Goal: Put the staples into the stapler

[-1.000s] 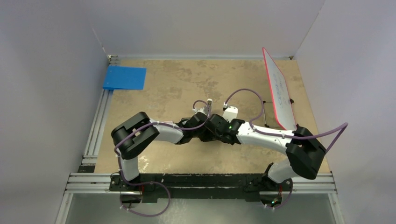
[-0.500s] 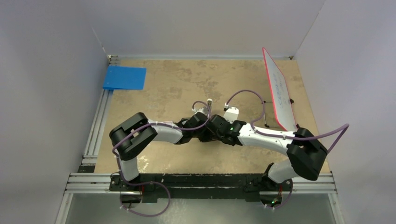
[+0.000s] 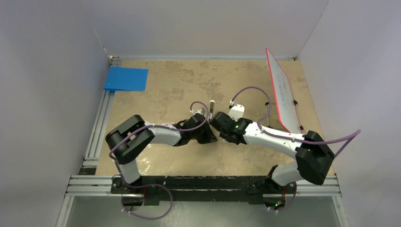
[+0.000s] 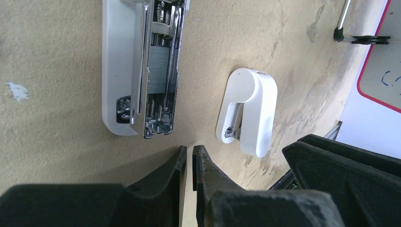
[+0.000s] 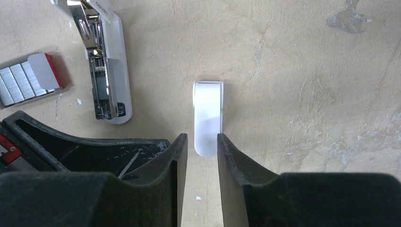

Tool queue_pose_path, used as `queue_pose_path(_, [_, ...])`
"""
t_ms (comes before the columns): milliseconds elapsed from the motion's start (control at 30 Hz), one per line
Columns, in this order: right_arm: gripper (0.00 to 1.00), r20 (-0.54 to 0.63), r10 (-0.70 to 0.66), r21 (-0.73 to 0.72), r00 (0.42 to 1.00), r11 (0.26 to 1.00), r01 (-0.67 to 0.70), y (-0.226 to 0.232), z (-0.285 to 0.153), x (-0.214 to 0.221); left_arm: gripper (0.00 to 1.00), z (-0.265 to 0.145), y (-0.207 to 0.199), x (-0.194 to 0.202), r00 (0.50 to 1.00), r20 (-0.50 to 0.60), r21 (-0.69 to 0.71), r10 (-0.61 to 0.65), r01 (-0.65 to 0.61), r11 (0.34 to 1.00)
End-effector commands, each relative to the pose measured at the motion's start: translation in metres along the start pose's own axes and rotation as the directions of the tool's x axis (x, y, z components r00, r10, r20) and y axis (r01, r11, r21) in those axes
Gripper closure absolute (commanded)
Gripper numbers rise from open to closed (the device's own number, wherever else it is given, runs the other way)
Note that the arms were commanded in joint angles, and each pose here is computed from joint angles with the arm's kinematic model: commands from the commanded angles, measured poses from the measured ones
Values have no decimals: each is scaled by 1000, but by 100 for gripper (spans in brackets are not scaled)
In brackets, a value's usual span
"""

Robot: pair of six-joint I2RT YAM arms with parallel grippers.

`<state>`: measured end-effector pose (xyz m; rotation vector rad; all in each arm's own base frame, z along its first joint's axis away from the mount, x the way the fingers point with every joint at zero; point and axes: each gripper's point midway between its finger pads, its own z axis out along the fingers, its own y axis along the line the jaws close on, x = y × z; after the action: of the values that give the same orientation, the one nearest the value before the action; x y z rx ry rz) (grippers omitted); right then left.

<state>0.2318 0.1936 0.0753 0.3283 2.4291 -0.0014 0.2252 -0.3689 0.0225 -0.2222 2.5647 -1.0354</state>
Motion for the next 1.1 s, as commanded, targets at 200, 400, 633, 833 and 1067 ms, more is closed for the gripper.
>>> queue_pose_path(200, [69,-41,-28,37,999,999,30,-14,16,22,91,-17,0,-19,997,83,-1,0,0,1000])
queue_pose_path(400, [76,-82,-29,27,996,999,31,-19,23,39,91,-22,4,-23,995,99,-3,-7,8,1000])
queue_pose_path(633, [76,-43,-13,43,999,999,15,-18,13,22,91,-30,2,-28,992,122,-6,5,-4,1000])
queue_pose_path(833, [69,106,27,-46,994,999,-22,16,-21,-45,87,-49,8,-43,978,205,-61,30,-18,998])
queue_pose_path(1067, [49,212,51,-156,976,988,-18,61,-32,-101,70,-84,32,-65,944,324,-211,68,2,977])
